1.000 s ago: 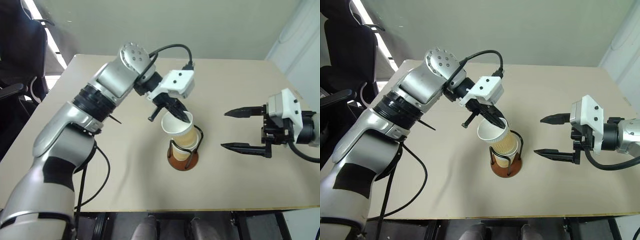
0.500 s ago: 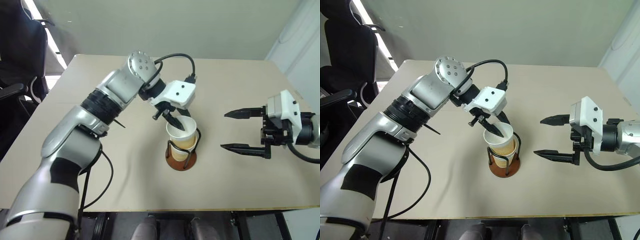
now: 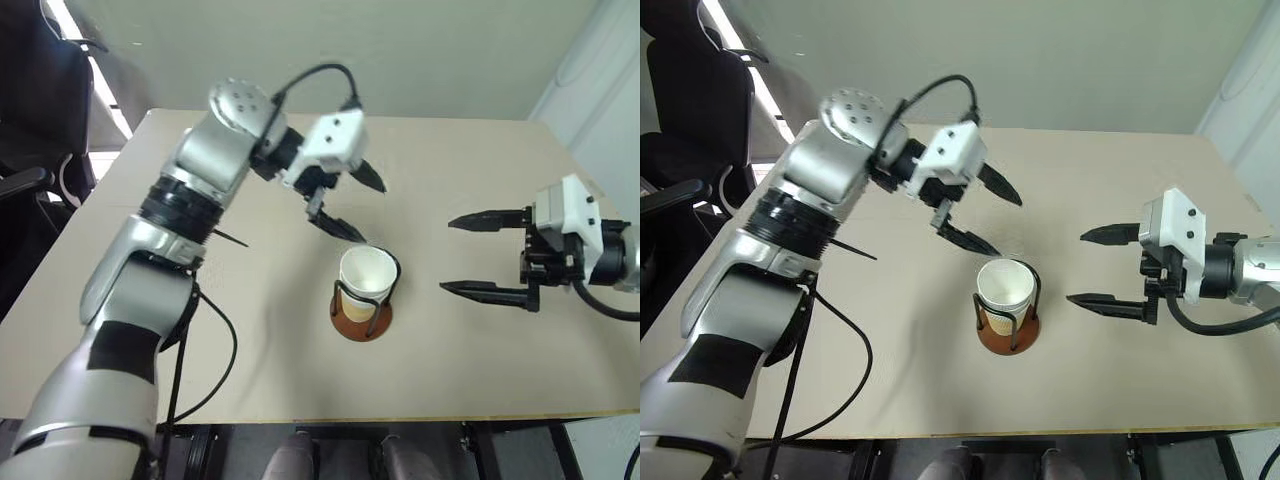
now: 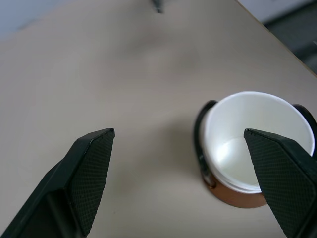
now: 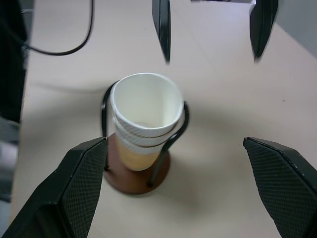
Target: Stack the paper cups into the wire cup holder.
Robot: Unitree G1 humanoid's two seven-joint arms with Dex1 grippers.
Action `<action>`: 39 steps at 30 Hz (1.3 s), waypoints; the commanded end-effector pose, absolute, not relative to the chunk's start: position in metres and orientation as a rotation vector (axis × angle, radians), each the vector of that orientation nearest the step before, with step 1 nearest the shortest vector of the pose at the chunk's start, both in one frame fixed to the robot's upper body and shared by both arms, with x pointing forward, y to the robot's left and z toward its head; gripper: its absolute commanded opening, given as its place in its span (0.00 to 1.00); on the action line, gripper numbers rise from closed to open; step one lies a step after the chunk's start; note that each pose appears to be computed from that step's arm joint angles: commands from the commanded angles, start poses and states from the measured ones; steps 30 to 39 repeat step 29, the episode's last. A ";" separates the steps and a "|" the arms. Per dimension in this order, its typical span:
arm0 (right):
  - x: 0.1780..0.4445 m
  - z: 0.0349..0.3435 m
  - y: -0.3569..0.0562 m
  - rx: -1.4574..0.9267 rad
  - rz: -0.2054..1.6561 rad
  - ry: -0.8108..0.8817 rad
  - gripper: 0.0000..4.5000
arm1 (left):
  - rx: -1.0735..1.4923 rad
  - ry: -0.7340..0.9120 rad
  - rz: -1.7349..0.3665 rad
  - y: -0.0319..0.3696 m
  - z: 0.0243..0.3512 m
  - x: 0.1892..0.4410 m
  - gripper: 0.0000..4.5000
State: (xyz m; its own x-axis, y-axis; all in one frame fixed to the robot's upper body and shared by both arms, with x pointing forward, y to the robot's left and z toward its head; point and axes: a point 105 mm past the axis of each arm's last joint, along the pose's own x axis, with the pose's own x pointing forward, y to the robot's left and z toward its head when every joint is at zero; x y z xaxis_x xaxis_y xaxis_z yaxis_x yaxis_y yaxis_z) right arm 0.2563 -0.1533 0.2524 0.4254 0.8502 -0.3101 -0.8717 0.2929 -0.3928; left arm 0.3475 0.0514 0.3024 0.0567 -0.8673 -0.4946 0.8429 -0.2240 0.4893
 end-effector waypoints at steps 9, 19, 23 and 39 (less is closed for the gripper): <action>0.309 0.254 -0.171 -0.374 0.856 0.014 1.00 | 0.367 -0.163 -1.054 0.135 0.308 0.364 1.00; 0.357 0.234 -0.203 -0.227 0.520 -0.016 1.00 | 0.097 -0.131 -0.427 0.236 0.260 0.385 1.00; 0.381 0.224 -0.231 -0.185 0.277 -0.028 1.00 | 0.038 -0.127 -0.166 0.278 0.238 0.389 1.00; 0.391 0.186 -0.299 -0.054 -0.061 0.030 1.00 | -0.008 -0.097 0.160 0.342 0.194 0.372 1.00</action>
